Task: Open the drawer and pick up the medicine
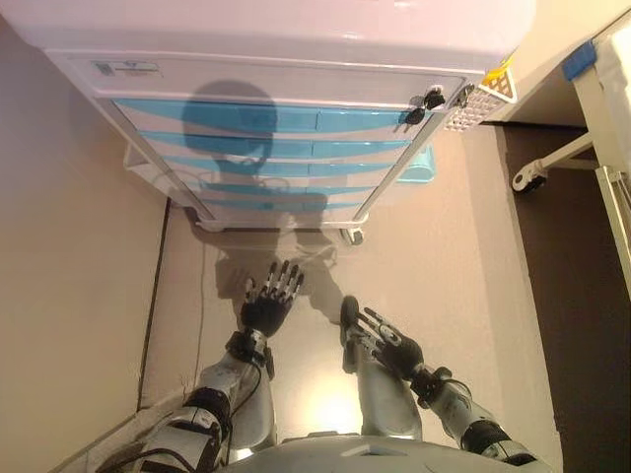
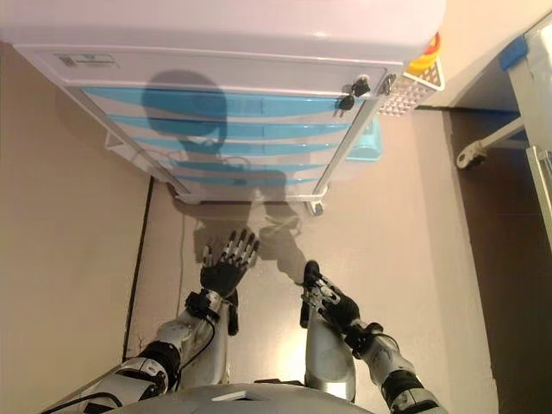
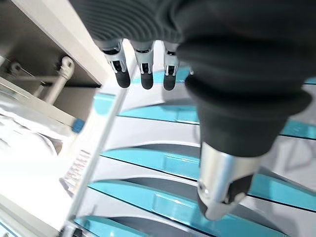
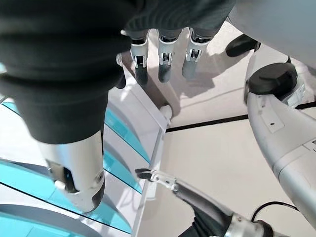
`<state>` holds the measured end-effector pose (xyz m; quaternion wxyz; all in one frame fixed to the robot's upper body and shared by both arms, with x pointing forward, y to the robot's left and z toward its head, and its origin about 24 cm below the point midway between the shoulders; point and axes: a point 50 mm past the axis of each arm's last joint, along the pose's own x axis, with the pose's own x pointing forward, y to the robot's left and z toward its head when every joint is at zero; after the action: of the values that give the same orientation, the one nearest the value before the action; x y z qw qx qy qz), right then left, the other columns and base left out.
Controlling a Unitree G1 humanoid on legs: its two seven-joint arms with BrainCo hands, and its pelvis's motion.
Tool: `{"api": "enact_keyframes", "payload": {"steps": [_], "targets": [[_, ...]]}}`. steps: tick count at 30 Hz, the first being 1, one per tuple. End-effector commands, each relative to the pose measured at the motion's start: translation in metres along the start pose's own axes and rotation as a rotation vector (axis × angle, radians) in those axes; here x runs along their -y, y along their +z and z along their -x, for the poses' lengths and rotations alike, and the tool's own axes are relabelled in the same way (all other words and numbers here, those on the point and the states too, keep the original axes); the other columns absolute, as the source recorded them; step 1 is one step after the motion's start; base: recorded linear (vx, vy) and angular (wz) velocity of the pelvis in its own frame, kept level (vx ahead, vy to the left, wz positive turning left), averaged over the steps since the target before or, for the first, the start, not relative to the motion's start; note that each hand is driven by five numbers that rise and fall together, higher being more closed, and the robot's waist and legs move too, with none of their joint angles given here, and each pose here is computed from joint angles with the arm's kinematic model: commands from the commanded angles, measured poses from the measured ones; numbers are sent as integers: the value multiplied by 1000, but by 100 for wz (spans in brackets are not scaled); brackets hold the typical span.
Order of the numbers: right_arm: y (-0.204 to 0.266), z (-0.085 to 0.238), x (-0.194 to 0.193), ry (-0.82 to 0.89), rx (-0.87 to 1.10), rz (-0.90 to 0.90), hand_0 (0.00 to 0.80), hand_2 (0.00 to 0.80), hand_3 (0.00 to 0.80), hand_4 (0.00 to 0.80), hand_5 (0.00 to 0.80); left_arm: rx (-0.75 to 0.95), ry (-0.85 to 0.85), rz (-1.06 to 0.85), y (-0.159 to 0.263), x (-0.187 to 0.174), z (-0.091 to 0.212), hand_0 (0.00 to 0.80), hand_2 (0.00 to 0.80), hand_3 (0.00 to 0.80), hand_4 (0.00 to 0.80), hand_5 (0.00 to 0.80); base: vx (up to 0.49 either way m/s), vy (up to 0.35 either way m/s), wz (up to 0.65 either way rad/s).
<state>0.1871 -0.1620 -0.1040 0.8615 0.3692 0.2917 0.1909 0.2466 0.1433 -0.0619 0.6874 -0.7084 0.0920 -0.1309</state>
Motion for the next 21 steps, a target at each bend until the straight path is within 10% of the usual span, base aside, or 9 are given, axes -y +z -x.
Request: {"api": "enact_keyframes", "payload": {"steps": [1, 21], "targets": [[-40, 15, 1, -17, -144, -60, 0, 0, 0, 0, 0, 45, -179, 48, -3, 25, -21, 0, 0, 0, 0, 0, -20, -16, -3], [-41, 15, -6, 54, -173, -64, 0, 0, 0, 0, 0, 243, -445, -95, 85, 126, -83, 0, 0, 0, 0, 0, 16, -35, -4]]}}
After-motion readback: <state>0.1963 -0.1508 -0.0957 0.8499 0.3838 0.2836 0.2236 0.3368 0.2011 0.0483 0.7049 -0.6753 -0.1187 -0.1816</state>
